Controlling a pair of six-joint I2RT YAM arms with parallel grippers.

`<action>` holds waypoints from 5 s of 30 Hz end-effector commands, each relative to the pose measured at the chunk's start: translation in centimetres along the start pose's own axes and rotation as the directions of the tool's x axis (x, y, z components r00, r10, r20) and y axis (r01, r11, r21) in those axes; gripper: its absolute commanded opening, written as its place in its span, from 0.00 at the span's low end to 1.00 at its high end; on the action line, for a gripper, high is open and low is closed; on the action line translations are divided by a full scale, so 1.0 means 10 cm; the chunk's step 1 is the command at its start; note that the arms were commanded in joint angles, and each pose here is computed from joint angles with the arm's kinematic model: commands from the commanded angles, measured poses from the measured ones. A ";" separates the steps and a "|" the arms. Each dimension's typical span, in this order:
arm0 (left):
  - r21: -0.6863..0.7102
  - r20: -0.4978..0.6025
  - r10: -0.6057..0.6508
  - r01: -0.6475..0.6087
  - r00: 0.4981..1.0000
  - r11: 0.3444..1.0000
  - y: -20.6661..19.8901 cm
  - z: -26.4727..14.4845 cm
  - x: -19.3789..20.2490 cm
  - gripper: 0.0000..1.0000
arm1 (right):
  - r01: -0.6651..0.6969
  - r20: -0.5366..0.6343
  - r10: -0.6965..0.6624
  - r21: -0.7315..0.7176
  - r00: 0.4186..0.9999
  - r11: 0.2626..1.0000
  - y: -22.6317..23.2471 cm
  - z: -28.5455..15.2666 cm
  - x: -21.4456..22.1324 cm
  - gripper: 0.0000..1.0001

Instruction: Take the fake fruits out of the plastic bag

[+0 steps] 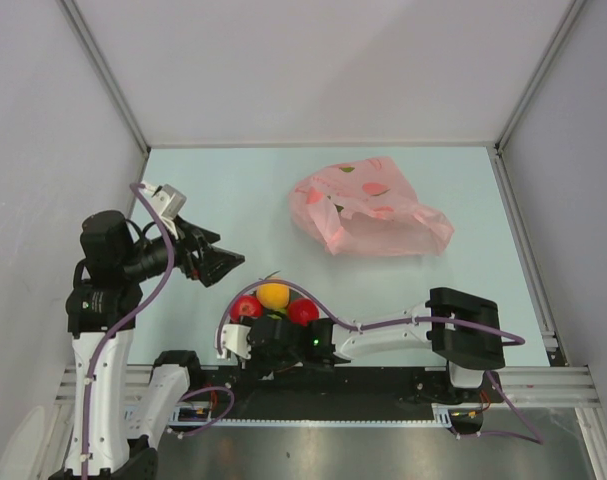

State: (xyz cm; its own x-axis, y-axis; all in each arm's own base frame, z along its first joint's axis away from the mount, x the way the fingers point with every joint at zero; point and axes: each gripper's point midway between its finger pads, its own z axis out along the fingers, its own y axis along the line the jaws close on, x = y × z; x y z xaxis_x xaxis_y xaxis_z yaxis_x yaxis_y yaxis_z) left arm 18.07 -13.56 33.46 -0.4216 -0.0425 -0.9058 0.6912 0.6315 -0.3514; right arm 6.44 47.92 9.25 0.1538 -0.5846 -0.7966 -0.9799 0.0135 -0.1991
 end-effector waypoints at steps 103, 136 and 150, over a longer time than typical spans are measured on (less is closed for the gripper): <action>0.294 -0.411 0.071 0.058 0.909 0.954 0.19 1.88 0.09 0.00 | -0.307 0.229 0.269 0.905 0.935 0.295 -4.76 -2.70 1.27 0.22; 0.441 -0.390 0.152 0.039 0.908 0.897 -0.11 1.96 0.02 0.00 | -0.112 -0.110 0.373 0.844 0.921 0.525 -4.61 -1.76 2.29 0.81; 0.425 -0.406 0.180 0.011 0.896 0.905 -0.10 2.09 0.09 0.00 | -0.221 0.017 0.358 0.813 0.934 0.539 -5.07 -1.76 2.11 0.30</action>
State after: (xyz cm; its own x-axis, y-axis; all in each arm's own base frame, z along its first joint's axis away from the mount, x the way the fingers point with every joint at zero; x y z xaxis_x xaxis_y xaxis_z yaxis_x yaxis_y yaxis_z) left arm 29.08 -29.97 26.49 -0.5641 0.3879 -0.7289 0.8257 0.2741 -0.4931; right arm 56.60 20.13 5.94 -0.2839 -0.6150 -0.7357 -0.4850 0.7539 -0.4431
